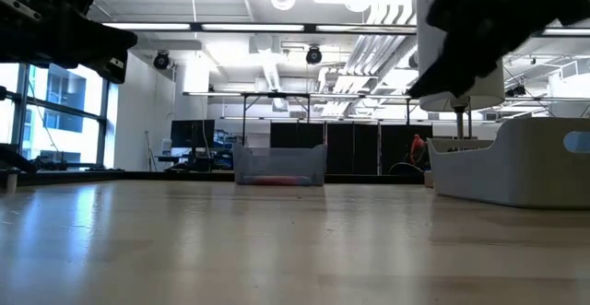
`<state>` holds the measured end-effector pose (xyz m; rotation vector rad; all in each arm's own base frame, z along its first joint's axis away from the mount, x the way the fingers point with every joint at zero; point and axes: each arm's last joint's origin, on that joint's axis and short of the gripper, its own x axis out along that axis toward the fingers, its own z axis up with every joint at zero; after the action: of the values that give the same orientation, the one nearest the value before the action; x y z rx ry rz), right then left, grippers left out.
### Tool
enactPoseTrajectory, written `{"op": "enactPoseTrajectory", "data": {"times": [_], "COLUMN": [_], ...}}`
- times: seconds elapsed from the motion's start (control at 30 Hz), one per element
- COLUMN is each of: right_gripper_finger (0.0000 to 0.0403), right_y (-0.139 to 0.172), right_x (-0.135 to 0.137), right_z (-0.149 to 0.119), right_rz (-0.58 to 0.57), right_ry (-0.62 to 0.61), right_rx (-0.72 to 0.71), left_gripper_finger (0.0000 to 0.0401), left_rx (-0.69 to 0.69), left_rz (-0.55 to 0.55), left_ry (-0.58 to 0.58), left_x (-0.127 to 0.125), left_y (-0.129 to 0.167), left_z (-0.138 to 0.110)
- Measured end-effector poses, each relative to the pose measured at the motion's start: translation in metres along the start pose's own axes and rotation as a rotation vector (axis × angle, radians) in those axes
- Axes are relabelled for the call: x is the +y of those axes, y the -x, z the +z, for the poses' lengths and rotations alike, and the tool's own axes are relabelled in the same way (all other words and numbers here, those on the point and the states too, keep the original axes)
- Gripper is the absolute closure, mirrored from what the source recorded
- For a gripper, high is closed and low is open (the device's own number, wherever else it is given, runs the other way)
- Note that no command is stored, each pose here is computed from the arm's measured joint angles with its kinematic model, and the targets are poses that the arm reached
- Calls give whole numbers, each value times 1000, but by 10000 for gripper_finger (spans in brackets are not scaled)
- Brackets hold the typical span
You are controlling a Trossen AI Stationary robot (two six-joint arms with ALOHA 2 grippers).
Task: Pick & Place Markers
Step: Return to Home Position
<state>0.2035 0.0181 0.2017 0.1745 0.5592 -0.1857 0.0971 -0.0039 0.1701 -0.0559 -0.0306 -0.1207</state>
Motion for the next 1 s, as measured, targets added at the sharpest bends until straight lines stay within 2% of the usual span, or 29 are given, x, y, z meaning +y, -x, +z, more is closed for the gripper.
{"op": "enactPoseTrajectory", "data": {"times": [0.13,0.4,0.6,0.7,1.0], "right_gripper_finger": [402,403,403,403,402], "right_y": [18,57,67,75,78], "right_x": [-18,-42,-53,-55,-53], "right_z": [-19,-48,-74,-69,-67], "right_rz": [93,158,212,205,176], "right_ry": [-6,12,-1,-13,-66], "right_rx": [-106,-349,-467,-571,-586], "left_gripper_finger": [400,400,400,400,400], "left_rx": [0,0,0,0,2], "left_rz": [0,0,1,4,3], "left_ry": [0,0,0,0,0], "left_x": [0,0,0,0,0], "left_y": [0,0,0,0,0], "left_z": [0,0,0,0,0]}}
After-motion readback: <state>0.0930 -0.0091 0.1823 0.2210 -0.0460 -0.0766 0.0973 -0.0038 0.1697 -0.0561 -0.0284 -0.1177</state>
